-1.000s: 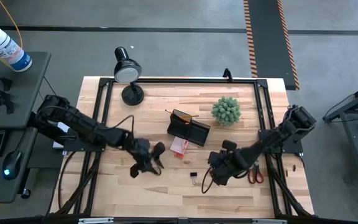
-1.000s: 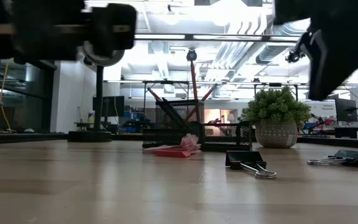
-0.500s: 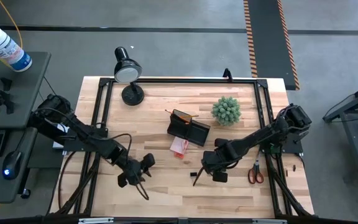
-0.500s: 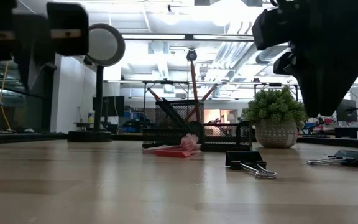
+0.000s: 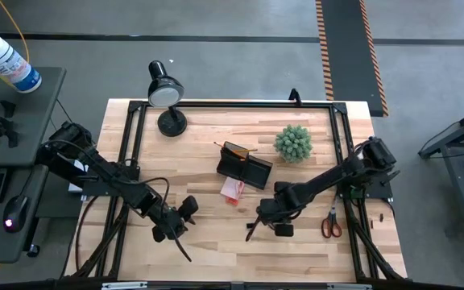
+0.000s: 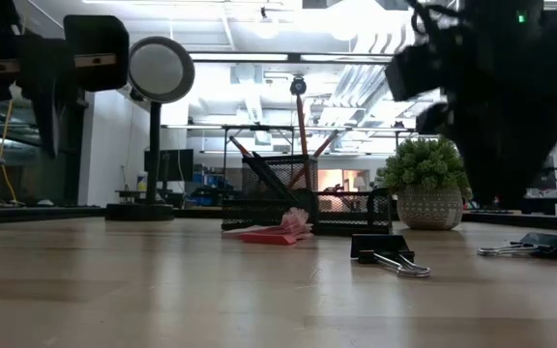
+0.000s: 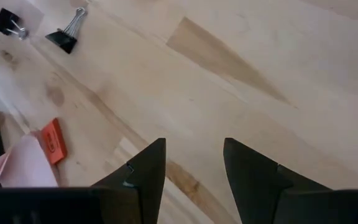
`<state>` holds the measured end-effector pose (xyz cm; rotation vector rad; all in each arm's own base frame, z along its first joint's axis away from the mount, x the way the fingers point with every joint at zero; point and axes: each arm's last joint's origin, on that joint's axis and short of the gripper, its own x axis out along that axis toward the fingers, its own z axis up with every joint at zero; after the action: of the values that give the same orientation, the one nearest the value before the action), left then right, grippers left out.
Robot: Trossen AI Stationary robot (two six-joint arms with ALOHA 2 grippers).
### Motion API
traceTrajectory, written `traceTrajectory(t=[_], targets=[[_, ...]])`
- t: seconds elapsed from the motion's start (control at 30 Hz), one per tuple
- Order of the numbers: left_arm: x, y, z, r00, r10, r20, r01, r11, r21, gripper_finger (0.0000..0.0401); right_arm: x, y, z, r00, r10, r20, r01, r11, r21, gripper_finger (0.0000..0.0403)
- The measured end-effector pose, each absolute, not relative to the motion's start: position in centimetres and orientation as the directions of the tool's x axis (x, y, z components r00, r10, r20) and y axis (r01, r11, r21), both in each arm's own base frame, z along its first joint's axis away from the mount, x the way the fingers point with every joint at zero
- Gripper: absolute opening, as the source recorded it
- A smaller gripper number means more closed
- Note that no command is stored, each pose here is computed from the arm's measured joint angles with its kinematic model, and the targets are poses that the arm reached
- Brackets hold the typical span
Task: Pick and place office supplies into organizer
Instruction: Put the right black binder clip into the black desk organizer
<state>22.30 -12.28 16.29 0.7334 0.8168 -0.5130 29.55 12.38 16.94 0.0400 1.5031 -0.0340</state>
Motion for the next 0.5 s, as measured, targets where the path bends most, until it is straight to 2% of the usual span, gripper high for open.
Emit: traceTrajectory(t=[0.2, 0.5], targets=[[22.3, -12.3, 16.3, 0.588, -0.128, -0.799, 0.66, 0.646, 0.383, 0.015, 29.7, 12.5, 14.9, -0.017, -0.016, -1.0, 0.018, 1.0, -0.016, 0.0129], [22.3, -12.2, 16.3, 0.595, -0.111, -0.796, 0.651, 0.648, 0.397, 0.015, 30.3, 12.8, 14.5, 0.029, 0.005, -1.0, 0.007, 1.0, 0.005, 0.0129]])
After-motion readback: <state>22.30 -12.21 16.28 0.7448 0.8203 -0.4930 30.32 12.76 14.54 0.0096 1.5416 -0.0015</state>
